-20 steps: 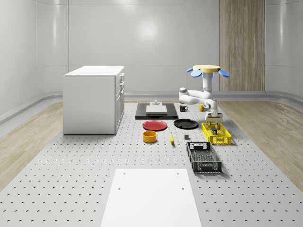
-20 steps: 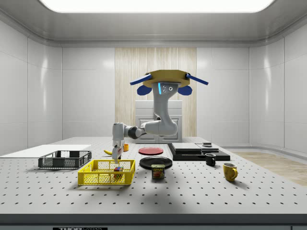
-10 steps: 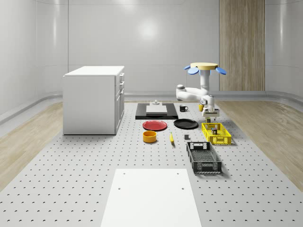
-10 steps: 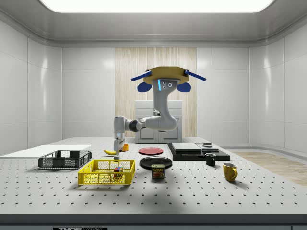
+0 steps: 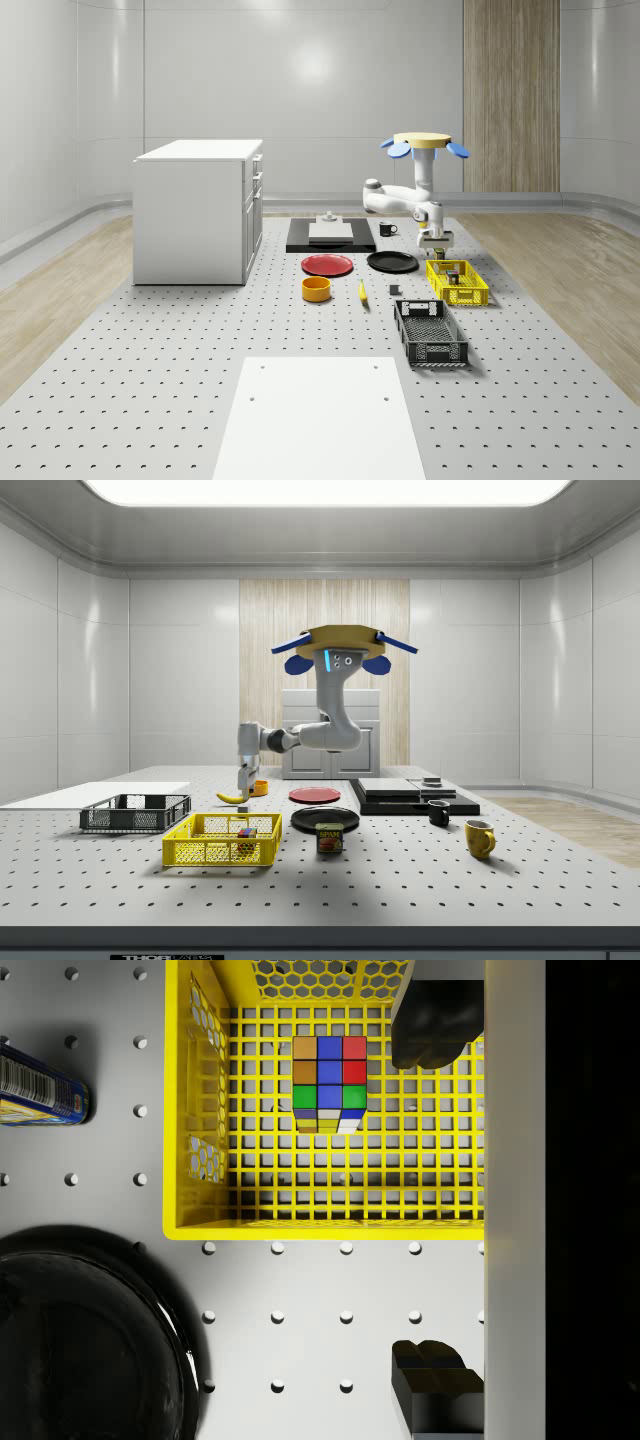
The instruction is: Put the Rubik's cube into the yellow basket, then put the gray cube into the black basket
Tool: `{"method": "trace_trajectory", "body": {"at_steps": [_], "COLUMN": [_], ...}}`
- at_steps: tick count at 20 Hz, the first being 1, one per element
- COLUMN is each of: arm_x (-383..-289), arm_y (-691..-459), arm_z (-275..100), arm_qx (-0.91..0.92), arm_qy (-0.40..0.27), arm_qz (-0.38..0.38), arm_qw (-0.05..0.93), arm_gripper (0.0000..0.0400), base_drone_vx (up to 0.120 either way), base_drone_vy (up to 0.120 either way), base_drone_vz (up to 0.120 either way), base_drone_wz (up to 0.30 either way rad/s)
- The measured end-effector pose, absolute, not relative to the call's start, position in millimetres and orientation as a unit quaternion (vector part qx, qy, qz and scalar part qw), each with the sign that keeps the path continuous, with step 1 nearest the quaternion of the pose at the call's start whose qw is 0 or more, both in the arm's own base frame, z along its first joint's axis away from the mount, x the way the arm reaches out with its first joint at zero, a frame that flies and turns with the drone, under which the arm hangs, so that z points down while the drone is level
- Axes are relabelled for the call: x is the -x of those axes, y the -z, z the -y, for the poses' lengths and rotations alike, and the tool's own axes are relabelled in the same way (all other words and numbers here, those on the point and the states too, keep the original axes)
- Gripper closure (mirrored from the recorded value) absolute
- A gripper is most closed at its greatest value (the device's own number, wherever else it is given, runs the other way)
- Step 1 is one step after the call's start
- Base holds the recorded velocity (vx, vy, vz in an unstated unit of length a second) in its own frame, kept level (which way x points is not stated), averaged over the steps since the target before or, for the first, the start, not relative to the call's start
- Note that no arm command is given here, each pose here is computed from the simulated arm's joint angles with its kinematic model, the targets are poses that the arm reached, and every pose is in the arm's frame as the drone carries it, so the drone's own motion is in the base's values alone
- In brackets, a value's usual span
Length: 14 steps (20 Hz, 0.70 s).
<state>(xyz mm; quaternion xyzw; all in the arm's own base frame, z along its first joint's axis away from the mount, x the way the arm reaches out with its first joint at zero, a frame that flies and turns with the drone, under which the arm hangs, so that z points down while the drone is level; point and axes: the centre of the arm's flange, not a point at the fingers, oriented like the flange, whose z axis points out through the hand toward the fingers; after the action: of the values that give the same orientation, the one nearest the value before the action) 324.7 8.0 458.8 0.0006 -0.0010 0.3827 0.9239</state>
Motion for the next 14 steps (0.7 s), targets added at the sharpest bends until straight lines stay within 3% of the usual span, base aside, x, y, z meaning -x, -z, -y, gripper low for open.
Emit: {"method": "trace_trajectory", "body": {"at_steps": [14], "arm_x": [-324.7], "arm_y": [-458.7], "arm_z": [-8.0], "arm_qx": [-0.001], "arm_qy": [-0.383], "arm_qz": [0.001], "arm_qw": [0.924], "arm_gripper": [0.0], "base_drone_vx": [0.12], "base_drone_vy": [-0.12], "base_drone_vz": [0.0], "base_drone_wz": [0.0]}}
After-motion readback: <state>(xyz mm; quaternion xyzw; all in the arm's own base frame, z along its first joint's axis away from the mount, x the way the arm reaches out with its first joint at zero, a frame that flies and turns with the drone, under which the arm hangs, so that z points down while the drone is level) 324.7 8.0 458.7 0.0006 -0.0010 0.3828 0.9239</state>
